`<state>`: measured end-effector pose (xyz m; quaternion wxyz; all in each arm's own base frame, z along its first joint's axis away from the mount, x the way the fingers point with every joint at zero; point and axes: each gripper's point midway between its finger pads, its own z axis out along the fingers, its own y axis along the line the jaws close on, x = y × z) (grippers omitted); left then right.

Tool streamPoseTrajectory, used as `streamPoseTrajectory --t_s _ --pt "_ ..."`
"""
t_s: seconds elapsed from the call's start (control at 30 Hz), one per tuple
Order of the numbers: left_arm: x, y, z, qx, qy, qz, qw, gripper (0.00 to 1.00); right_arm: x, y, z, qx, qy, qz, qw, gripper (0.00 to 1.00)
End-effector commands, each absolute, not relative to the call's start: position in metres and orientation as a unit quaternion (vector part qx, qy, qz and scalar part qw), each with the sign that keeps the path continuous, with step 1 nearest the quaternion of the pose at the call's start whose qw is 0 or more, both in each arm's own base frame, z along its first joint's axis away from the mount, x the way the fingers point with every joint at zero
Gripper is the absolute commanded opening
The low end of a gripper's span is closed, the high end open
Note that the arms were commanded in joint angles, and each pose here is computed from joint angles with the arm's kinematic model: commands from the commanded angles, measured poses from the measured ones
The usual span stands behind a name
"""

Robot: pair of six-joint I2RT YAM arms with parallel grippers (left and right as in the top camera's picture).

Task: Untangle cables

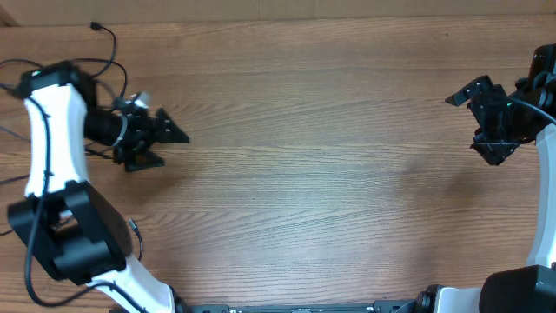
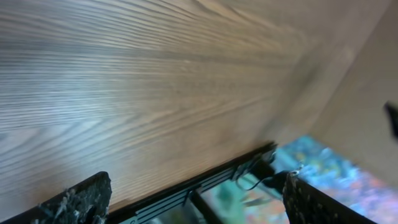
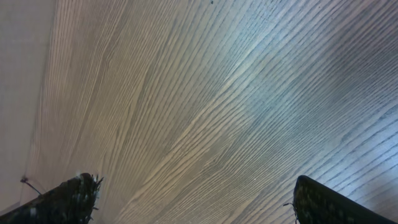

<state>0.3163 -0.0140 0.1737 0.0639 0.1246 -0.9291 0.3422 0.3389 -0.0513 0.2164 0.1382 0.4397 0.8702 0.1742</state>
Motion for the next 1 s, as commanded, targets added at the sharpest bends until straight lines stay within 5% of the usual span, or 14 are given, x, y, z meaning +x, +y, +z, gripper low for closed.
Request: streamPoseTrajectory --t_s 0.0,0.37,0.6,0.97 --pt "0.291 -0.023 0.198 0.099 -0.962 0.249 0.049 0.88 0.34 -0.054 0.224 0.438 0.869 0.171 0.153 1.0" --pt "0.243 0.008 0.238 0.211 -0.972 0.094 -0.034 0.9 0.34 -0.054 0.224 0.438 0.869 0.171 0.153 1.0" --pt "0.223 0.06 0.187 0.329 -0.942 -0.062 -0.032 0.94 0.34 -0.054 0.224 0.438 0.869 0.171 0.153 1.0" --pt "0.248 0.087 0.111 0.374 -0.918 -0.096 -0.086 1.0 0.34 -0.054 0.224 0.438 0.869 0.171 0.153 1.0"
